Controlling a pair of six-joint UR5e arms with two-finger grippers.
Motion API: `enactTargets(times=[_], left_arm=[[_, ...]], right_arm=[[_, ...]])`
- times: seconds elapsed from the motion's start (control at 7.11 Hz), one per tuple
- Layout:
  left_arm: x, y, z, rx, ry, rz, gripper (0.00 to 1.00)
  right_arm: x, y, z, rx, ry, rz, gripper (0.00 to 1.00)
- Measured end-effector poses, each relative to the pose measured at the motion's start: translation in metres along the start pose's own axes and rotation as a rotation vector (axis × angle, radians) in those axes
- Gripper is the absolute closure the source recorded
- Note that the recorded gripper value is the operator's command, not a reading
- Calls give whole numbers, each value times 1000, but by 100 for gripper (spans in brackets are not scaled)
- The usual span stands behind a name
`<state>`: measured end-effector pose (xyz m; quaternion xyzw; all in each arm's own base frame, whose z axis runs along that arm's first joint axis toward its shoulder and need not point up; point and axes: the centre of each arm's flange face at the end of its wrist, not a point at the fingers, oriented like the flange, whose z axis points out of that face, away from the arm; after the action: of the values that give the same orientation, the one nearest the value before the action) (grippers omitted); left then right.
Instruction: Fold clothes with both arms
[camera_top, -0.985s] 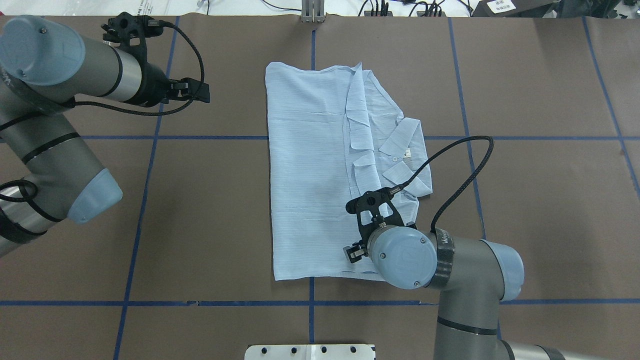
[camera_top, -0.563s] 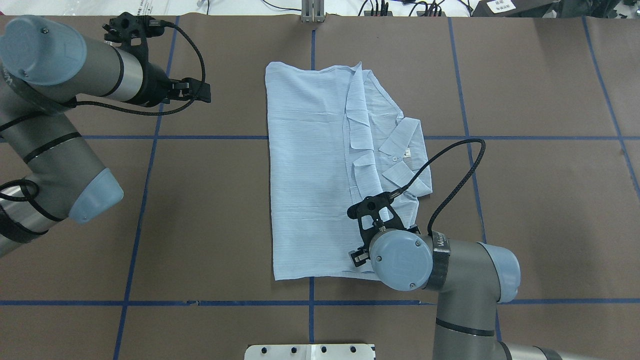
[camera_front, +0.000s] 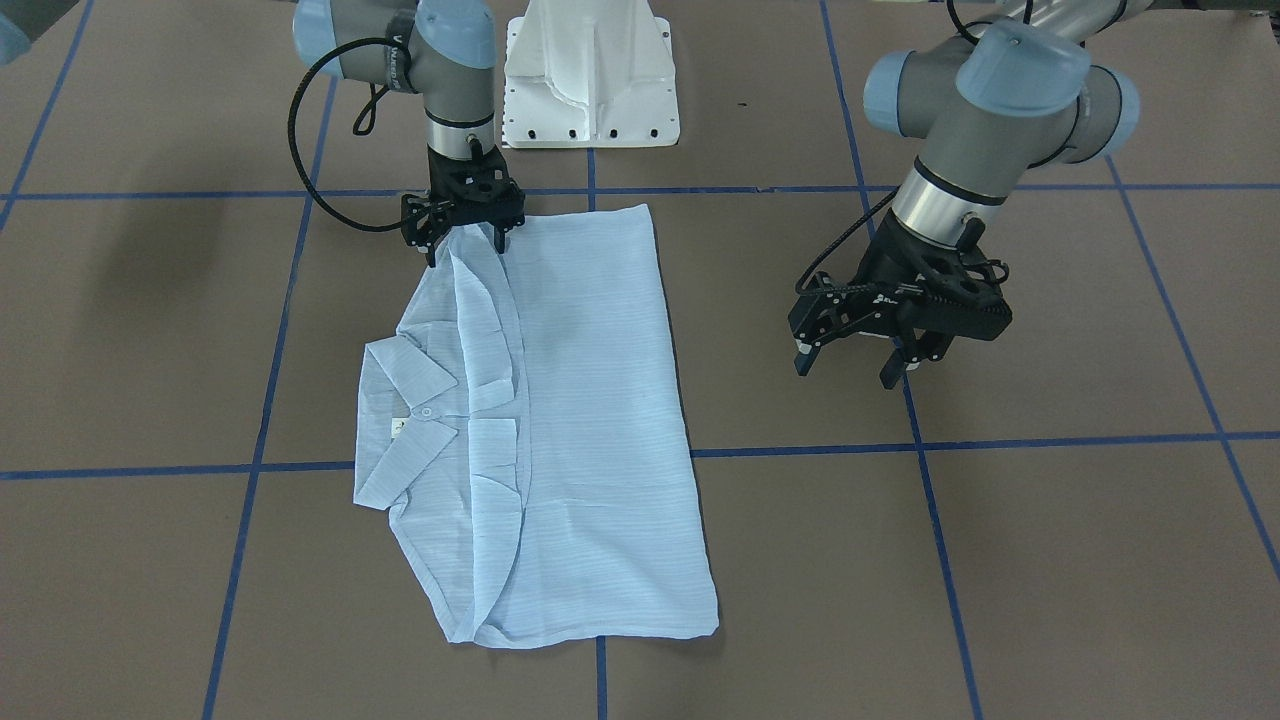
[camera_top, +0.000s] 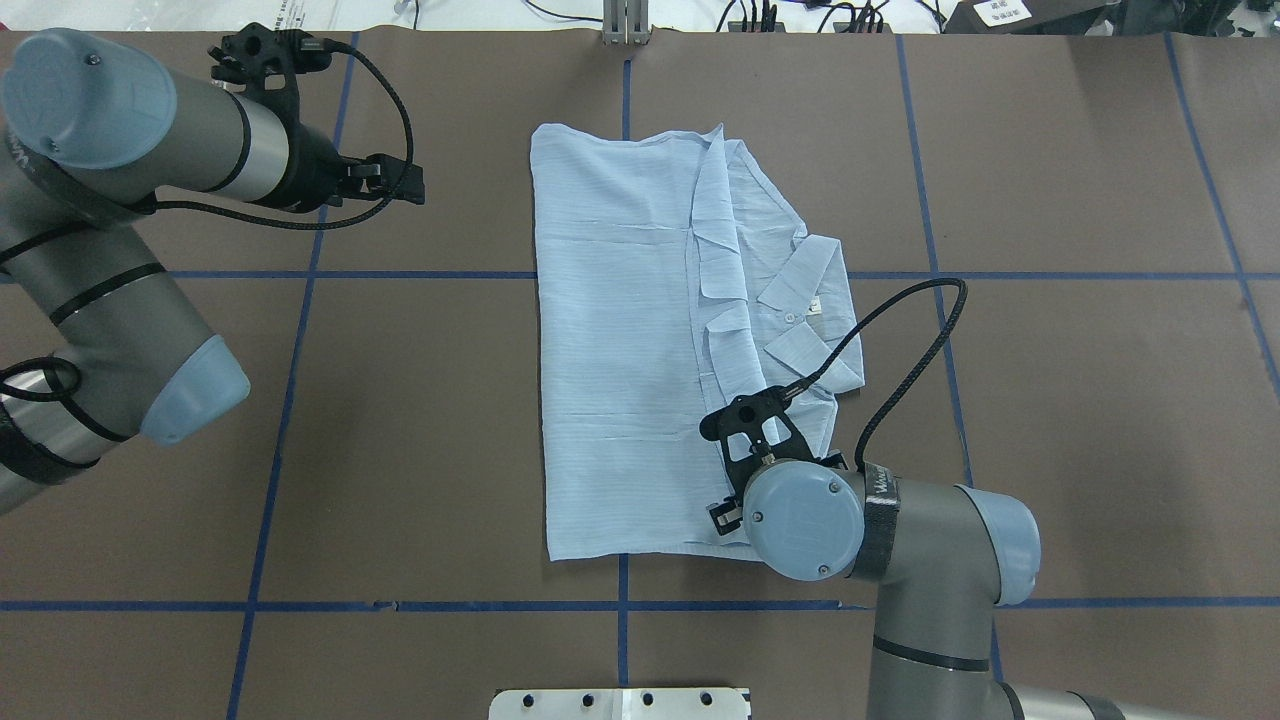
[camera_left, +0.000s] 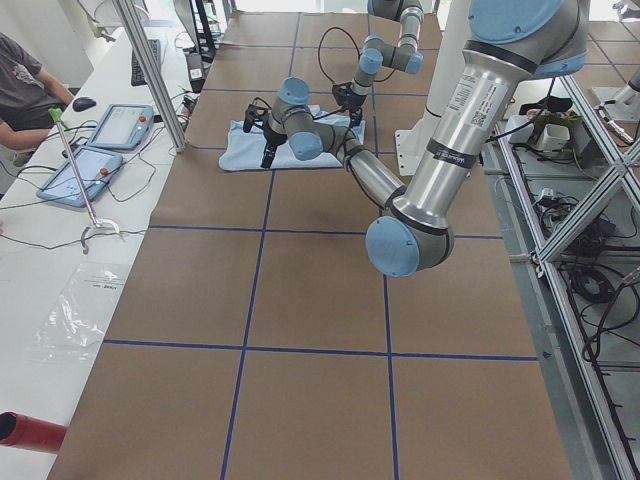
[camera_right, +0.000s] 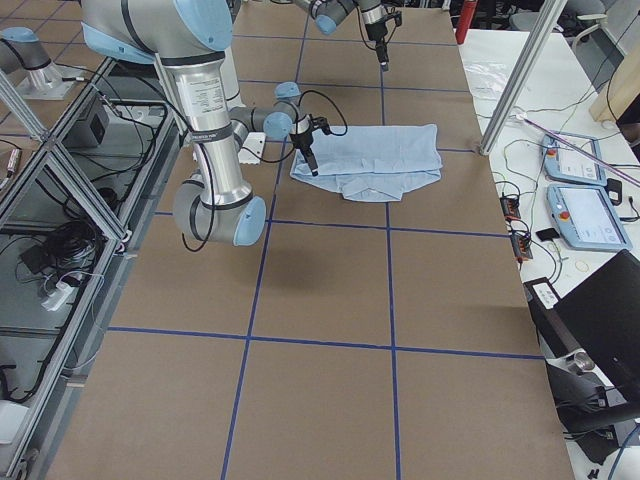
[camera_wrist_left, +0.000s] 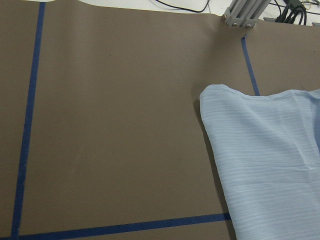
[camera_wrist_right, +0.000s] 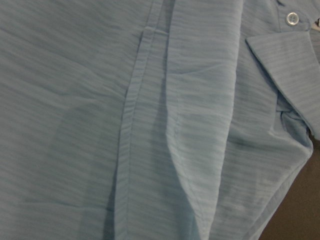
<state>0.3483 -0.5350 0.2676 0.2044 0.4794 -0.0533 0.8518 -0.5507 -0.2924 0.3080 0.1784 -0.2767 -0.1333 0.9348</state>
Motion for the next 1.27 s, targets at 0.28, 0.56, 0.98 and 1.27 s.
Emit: enactTargets(times=[0.28,0.56,0.98,1.27], left_arm=[[3,-1,-2,3,5,2,0],[5,-1,-4,4,9,3,0],[17,-2,-7,7,25,8,0],[21,-2,-8,7,31,10,0]], right_arm=[[5,-2,4,-2,11,-5,0],[27,-13,7,2,31,-22,0],[99,-4,17,-18,98,-44,0],[152,8,13,-28,137,-56,0]])
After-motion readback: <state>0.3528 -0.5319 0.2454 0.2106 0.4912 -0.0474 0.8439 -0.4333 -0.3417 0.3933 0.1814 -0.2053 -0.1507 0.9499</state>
